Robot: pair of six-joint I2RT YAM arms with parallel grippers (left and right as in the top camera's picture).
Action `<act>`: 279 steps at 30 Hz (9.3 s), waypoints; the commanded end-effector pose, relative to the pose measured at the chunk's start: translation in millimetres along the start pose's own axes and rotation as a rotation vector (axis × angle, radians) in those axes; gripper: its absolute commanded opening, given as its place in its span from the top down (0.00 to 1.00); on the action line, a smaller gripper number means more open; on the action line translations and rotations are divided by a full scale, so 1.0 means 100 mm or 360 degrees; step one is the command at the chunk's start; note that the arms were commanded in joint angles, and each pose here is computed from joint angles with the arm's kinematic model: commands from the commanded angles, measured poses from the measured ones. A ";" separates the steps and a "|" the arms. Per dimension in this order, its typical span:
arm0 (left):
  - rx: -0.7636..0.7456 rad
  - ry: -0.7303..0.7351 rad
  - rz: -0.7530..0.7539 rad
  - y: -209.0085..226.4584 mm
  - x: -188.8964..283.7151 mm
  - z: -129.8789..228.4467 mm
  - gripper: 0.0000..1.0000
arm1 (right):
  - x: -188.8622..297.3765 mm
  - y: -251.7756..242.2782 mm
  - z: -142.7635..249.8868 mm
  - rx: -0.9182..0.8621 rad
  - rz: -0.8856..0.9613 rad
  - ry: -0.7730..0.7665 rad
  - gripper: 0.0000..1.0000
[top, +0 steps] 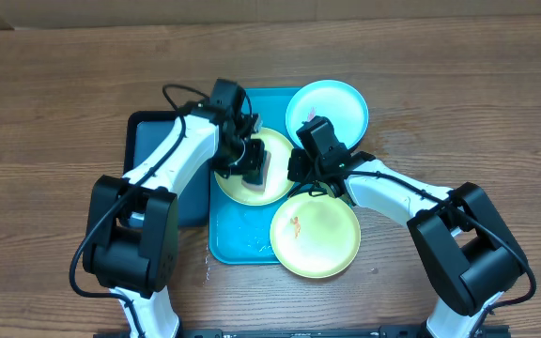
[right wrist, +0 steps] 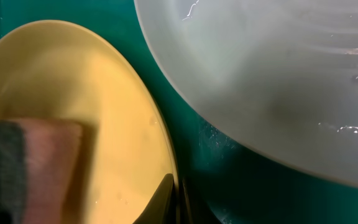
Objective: Clean dirty plates on tray and stack at the side
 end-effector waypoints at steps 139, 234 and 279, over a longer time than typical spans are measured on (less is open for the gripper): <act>0.1080 -0.1031 -0.0661 0.76 2.99 1.05 0.00 | 0.89 0.82 -0.54 -0.0014 0.0099 0.0102 0.96; 0.1080 -0.1031 -0.0661 0.76 2.99 1.05 0.00 | 1.08 2.79 -0.14 0.2038 0.0001 -0.1915 0.96; 0.1080 -0.1031 -0.0661 0.76 2.99 1.05 0.00 | 0.56 2.31 -0.07 0.0824 -0.0211 -0.1180 0.96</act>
Point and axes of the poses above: each gripper's point midway between its finger pads, its own x axis back along the fingers, its own y axis along the line the jaws close on, z = x × y, the point moved 9 cm from there along x, back along the fingers, and after that the axes turned 13 degrees about -x, right-handed, at the moved point
